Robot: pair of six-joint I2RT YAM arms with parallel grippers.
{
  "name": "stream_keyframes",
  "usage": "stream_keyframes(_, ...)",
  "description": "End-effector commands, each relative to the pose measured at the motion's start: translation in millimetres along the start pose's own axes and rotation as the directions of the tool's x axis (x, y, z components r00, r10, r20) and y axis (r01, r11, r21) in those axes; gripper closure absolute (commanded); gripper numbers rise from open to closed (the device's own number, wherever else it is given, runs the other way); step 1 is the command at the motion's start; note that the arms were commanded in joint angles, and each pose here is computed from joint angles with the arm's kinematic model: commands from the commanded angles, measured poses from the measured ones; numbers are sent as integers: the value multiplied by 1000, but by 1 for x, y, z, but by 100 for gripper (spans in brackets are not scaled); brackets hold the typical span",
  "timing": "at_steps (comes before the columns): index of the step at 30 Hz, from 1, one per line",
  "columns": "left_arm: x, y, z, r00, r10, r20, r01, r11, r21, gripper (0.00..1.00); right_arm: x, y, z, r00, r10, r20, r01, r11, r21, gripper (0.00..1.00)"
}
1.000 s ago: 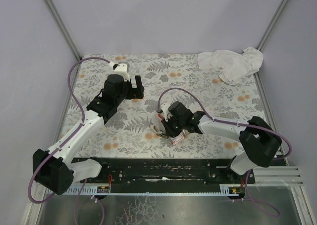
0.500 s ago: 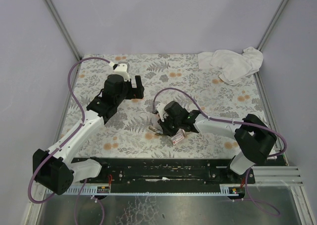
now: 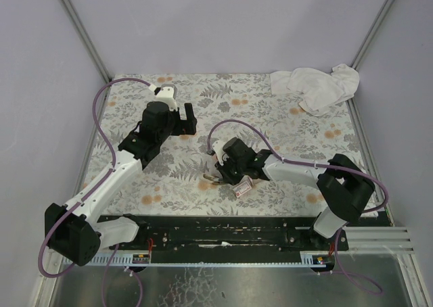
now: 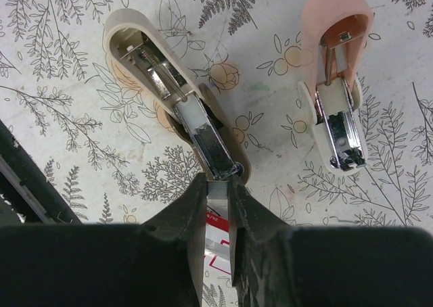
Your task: Load the staples into the stapler
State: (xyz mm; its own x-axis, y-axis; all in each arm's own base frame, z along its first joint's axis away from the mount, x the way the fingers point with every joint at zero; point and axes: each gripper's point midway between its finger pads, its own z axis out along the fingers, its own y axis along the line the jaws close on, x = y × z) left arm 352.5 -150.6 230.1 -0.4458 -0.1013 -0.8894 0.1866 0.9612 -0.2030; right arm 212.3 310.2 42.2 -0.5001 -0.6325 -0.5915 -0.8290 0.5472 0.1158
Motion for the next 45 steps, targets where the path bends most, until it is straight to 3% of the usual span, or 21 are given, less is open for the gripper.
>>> stream_keyframes(1,-19,-1,-2,997,-21,73,20,1000,9,0,-12,1,1,1000,-8,23,8,1000,14,82)
stream_keyframes(11,-20,-3,-3,997,-23,76,22,1000,17,0,8,8,-3,1000,30,8,-30,1000,-11,82)
stream_keyframes(22,-12,-9,-5,998,-50,40,48,998,51,0,-23,17,-30,997,8,82,-4,999,-43,82)
stream_keyframes(26,19,-23,-13,983,-178,-37,181,974,132,1,-39,15,-39,992,19,124,-16,999,-28,82)
stream_keyframes(31,88,-53,-24,912,-347,-221,398,880,259,5,-43,16,-44,988,41,152,-38,999,-27,81)
stream_keyframes(36,145,-76,-30,868,-347,-354,458,835,304,4,-41,17,-45,977,68,200,-61,997,-40,81)
stream_keyframes(41,165,-84,-26,846,-341,-411,481,820,309,5,-41,20,-47,973,83,213,-72,996,-59,81)
stream_keyframes(45,175,-84,-21,840,-322,-436,472,831,295,13,-41,19,-49,971,88,222,-77,995,-60,80)
